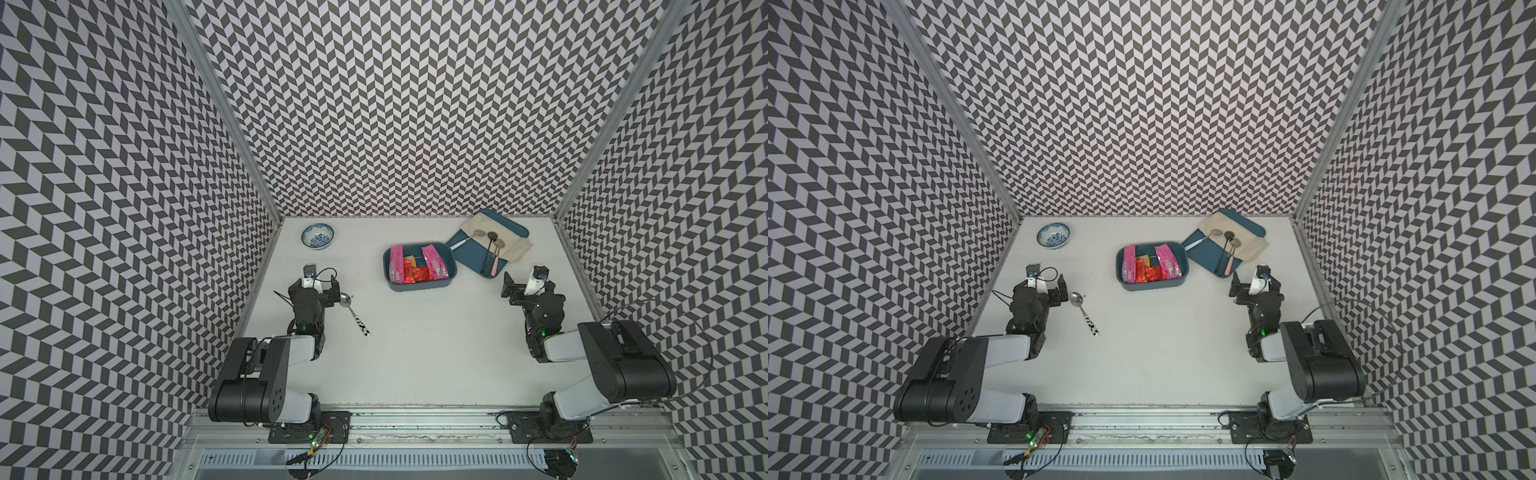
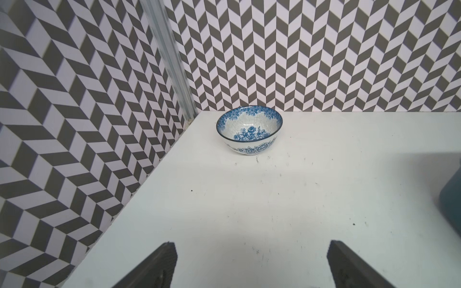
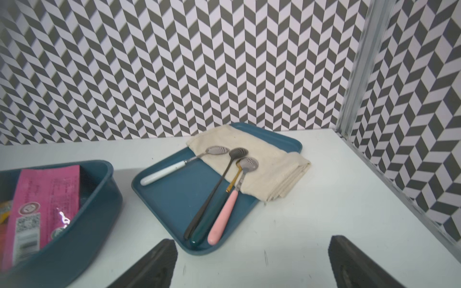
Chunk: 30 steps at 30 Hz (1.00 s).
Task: Put the tea bags into the storage box
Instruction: Reset both arms
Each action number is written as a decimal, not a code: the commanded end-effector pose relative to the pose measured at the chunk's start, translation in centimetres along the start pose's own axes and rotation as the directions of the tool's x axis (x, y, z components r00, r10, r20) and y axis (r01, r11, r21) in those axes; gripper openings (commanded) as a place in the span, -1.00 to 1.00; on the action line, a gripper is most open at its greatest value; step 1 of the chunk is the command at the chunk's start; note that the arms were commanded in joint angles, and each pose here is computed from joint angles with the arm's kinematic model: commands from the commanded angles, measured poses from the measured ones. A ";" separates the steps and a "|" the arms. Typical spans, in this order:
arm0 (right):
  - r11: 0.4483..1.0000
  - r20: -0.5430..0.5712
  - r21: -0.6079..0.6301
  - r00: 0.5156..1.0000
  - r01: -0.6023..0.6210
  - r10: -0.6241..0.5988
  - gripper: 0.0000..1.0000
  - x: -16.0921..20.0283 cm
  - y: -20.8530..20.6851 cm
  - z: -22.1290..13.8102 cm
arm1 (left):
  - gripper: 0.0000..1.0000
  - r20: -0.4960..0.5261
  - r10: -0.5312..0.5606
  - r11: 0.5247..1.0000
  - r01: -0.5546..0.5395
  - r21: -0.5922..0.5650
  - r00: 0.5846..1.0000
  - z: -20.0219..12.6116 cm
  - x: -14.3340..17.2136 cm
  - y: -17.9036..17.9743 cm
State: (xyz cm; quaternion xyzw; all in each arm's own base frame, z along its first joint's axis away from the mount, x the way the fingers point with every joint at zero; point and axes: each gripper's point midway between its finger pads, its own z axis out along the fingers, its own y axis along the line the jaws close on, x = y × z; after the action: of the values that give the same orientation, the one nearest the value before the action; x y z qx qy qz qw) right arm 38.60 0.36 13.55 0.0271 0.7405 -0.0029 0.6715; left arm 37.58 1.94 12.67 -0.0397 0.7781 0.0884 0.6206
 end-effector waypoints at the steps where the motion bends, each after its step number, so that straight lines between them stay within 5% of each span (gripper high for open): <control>1: 1.000 0.070 -0.014 0.998 0.006 -0.005 0.99 -1.8 0.2 -0.2 | 0.98 0.148 -0.062 0.997 0.055 0.050 0.987 -1.2 -3.7 -1.5; 4: 1.000 0.064 -0.014 0.998 0.005 -0.004 0.99 -1.7 0.3 -0.1 | 0.99 0.144 0.023 1.000 -0.022 -0.008 0.989 0.2 -3.1 -2.6; 7: 1.000 0.063 -0.014 0.998 0.005 -0.004 0.99 -1.6 0.3 -0.1 | 0.99 0.145 -0.051 0.997 0.060 -0.053 0.988 0.0 -2.7 -0.8; 9: 1.000 0.063 -0.012 0.998 0.006 -0.006 0.99 -1.7 0.2 -0.1 | 1.00 0.232 -0.092 0.992 0.110 -0.067 0.968 -2.2 -3.0 0.5; 15: 1.000 0.063 -0.015 0.998 0.007 -0.006 0.99 -1.6 0.3 -0.1 | 1.00 0.260 -0.075 0.995 0.088 -0.040 0.963 -1.7 -2.7 0.2; 17: 1.000 0.063 -0.014 0.998 0.006 -0.006 0.99 -1.7 0.3 -0.1 | 1.00 0.153 -0.111 0.994 0.112 -0.002 0.982 -0.4 -1.7 -0.1; 30: 1.000 0.057 -0.013 0.998 0.007 -0.006 0.99 -1.6 0.3 0.0 | 1.00 0.162 -0.118 0.993 0.116 0.022 0.980 0.0 -1.8 0.3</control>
State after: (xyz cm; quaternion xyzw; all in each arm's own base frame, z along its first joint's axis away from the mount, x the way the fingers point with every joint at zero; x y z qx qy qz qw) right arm 38.61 0.52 13.70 0.0216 0.7385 -0.0014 0.6739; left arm 37.57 2.35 13.61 -0.0756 0.7286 0.0601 0.6781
